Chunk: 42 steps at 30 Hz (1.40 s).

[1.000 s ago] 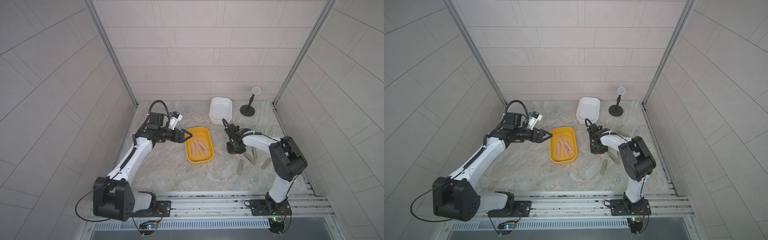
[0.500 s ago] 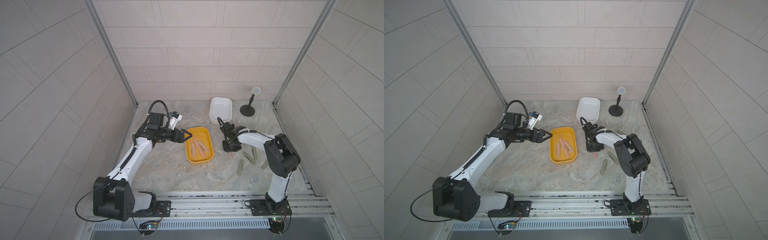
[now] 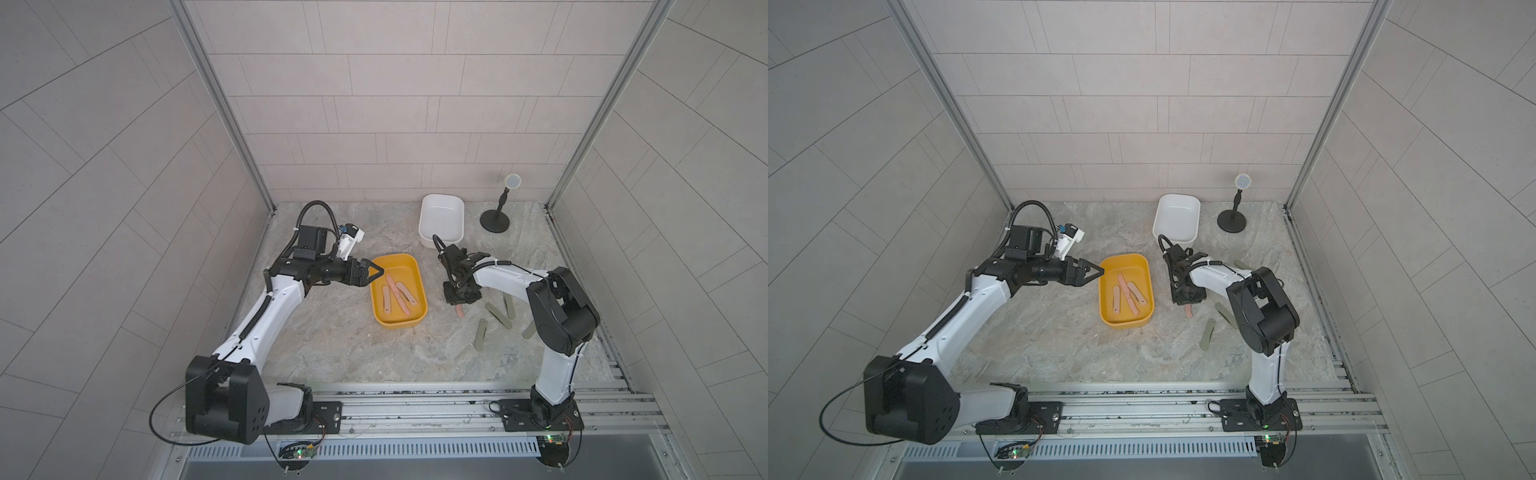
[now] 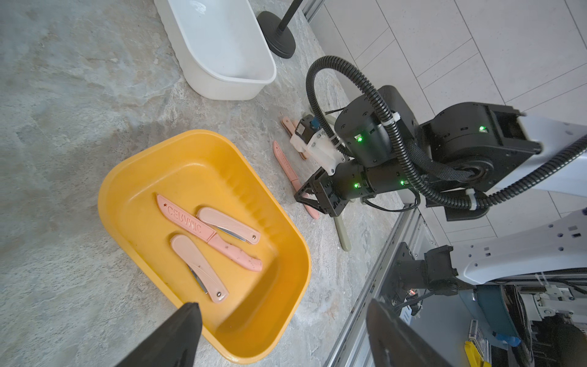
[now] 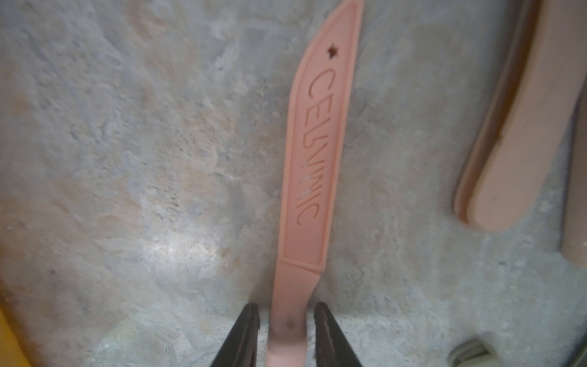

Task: Place the fruit knives into the storage box by color
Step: Pick up the fruit knife from the center of the board.

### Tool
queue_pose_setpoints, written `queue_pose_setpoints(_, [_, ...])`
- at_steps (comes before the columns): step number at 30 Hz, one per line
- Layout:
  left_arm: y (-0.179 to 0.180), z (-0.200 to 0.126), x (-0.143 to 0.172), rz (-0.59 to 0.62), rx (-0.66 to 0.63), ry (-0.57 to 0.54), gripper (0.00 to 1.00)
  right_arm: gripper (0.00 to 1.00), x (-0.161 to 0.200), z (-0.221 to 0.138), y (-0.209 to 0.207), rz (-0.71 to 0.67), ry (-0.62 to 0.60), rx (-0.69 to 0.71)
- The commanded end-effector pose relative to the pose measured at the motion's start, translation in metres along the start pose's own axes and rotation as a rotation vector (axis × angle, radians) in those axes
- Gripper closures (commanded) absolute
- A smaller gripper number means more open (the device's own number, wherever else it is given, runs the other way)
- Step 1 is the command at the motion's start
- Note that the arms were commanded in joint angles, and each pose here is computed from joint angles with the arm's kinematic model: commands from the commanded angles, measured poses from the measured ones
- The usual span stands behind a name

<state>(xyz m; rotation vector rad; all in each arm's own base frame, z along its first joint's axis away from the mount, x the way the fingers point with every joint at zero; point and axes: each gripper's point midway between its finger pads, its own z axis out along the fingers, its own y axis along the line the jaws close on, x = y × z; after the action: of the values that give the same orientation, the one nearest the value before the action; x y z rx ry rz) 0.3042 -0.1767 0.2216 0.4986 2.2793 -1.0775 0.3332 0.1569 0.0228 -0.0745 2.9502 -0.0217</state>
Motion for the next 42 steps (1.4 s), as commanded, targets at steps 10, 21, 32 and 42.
queue_pose_setpoints(10, [-0.011,-0.016,0.025,0.057,-0.003,0.075,0.12,0.64,0.017,-0.008,-0.005,-0.004,0.016,0.03])
queue_pose_setpoints(21, [-0.007,-0.02,0.033,0.038,-0.007,0.073,0.12,0.65,0.025,-0.005,-0.005,-0.011,0.025,0.034])
queue_pose_setpoints(32, [-0.003,-0.018,0.033,0.024,-0.011,0.071,0.12,0.68,0.036,0.01,-0.007,0.0,0.059,0.023])
queue_pose_setpoints(42, [-0.001,-0.017,0.034,0.022,-0.015,0.073,0.12,0.73,0.038,0.01,-0.01,0.002,0.06,0.023])
